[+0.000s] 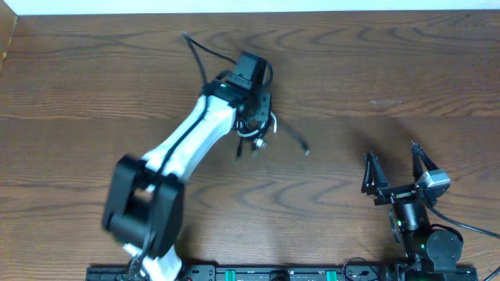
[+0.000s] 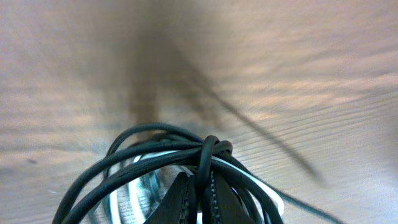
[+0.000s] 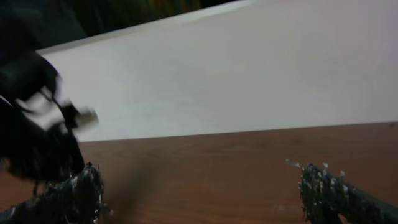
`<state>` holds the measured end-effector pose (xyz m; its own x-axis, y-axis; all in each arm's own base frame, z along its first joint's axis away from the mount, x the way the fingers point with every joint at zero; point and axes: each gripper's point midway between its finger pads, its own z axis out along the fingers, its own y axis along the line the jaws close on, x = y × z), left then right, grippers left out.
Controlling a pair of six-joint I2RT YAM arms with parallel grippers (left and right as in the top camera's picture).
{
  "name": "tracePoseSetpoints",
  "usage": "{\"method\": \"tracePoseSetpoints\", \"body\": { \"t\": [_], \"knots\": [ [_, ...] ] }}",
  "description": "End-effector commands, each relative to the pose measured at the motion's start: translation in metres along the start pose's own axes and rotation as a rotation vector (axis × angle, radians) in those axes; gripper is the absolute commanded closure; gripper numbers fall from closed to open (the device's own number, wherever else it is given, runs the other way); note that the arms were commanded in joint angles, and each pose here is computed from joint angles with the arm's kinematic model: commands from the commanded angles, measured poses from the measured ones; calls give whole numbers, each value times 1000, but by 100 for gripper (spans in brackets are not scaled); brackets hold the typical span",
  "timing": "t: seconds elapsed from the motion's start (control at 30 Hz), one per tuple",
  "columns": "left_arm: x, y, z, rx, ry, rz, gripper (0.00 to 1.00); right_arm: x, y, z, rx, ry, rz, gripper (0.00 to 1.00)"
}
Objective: Untangle cables
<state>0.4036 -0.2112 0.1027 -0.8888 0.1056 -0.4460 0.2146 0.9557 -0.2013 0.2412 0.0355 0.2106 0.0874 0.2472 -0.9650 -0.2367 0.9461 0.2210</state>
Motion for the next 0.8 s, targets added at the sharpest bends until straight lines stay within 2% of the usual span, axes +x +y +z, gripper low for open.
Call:
{"method": "tracePoseSetpoints", "body": {
  "t": [0.0, 0.07, 0.23, 0.4, 0.53, 0.67, 0.7, 0.77],
  "knots": [
    [-28, -28, -64, 143, -136, 92, 92, -15, 9, -2, -29, 3, 101, 1],
    [-28, -44, -81, 255, -147, 152, 93, -22, 11, -3, -18, 35, 120, 1],
    [-12, -91, -120, 640, -177, 459, 92, -43, 27, 0, -42, 165, 147, 1],
    [5, -108, -135, 819, -239, 714, 92, -57, 55, 23, -167, 399, 159, 1],
    [14, -122, -157, 978, -297, 798, 93, -53, 67, 42, -246, 590, 177, 1],
    [17, -128, -168, 1055, -313, 804, 92, -51, 90, 56, -405, 677, 265, 1],
    [18, -129, -171, 1074, -315, 802, 93, -51, 95, 58, -450, 684, 281, 7],
    [20, -132, -175, 1110, -312, 794, 93, -43, 96, 63, -478, 707, 305, 27]
  ]
}}
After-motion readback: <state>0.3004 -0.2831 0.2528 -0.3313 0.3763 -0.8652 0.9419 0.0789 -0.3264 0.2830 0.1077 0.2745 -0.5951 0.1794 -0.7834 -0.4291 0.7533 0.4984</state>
